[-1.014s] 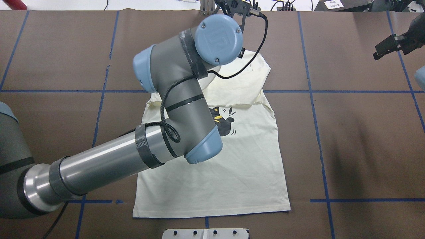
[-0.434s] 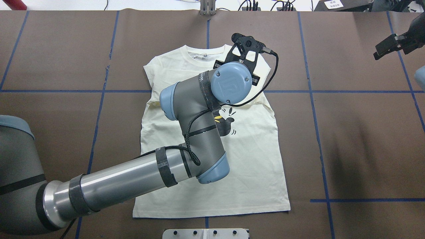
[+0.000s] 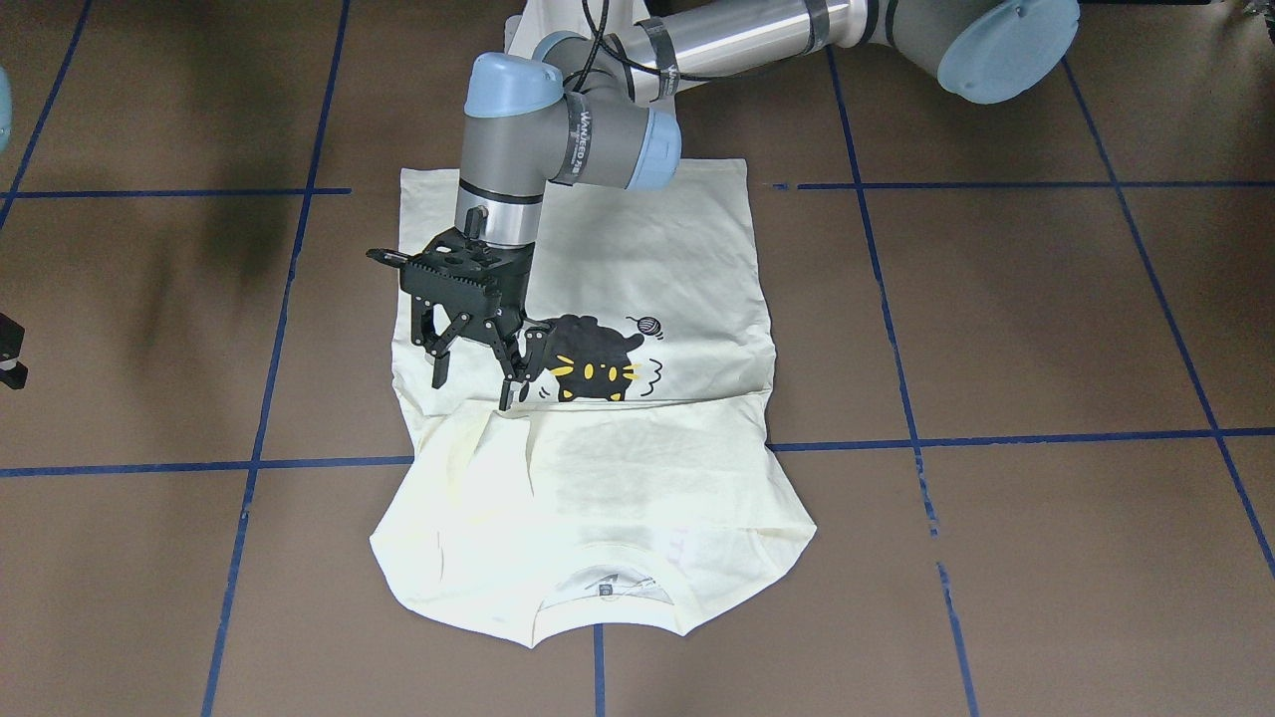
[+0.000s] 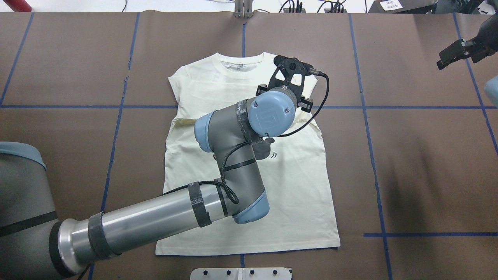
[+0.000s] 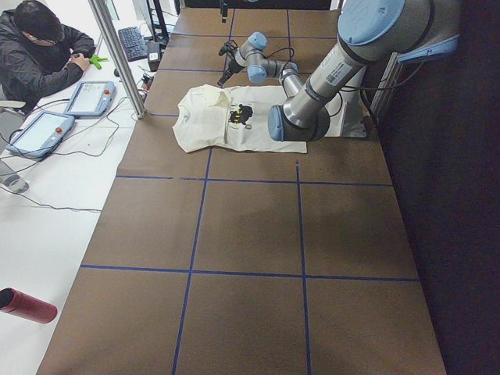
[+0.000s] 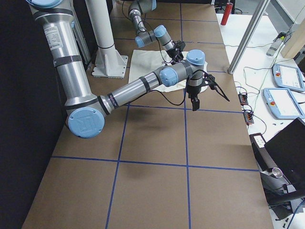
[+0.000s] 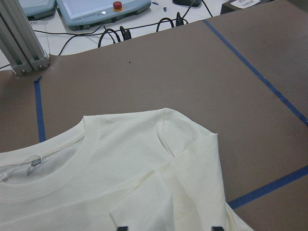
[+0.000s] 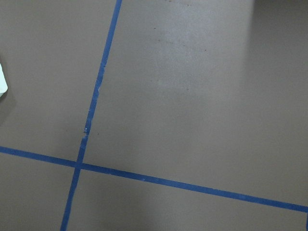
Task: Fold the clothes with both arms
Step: 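Release the sleeve and withdraw the left gripper while the right gripper approaches the shoulder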
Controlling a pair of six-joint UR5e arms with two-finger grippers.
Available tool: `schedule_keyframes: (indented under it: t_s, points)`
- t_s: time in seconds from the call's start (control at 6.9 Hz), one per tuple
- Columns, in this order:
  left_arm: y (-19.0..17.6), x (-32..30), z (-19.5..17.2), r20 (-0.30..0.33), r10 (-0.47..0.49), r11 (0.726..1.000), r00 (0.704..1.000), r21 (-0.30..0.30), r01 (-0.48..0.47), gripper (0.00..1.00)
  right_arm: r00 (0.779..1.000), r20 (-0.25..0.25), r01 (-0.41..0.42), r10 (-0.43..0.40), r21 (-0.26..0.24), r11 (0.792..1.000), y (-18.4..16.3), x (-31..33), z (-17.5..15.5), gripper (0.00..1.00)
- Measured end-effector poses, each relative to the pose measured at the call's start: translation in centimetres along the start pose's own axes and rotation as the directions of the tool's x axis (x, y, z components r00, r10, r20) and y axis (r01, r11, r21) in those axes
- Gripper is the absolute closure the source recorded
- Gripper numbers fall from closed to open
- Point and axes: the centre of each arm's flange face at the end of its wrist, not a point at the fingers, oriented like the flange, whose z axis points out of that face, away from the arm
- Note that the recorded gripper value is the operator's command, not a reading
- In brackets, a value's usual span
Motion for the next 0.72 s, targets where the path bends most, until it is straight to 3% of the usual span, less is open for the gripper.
schedule_keyframes:
  t_s: [0.14, 0.43, 0.72]
  points:
    - [-0.5, -0.5, -0.2, -0.048, -0.047, 0.999, 0.998, -0.011, 0.046, 0.00, 1.000, 0.005, 0.003, -0.003, 0.004, 1.000, -0.1, -0.4, -0.1, 0.00]
    - [-3.8, -6.4, -1.4, -0.125, -0.040, 0.991, 0.991, -0.134, 0.023, 0.00, 0.997, 0.034, 0.063, -0.064, 0.042, 0.997, -0.5, -2.6, 0.5, 0.00]
    - [-7.3, -14.2, -2.7, -0.099, 0.039, 0.971, 0.994, -0.232, -0.061, 0.00, 0.994, 0.079, 0.066, -0.072, 0.077, 0.995, -1.9, -8.1, 1.0, 0.00]
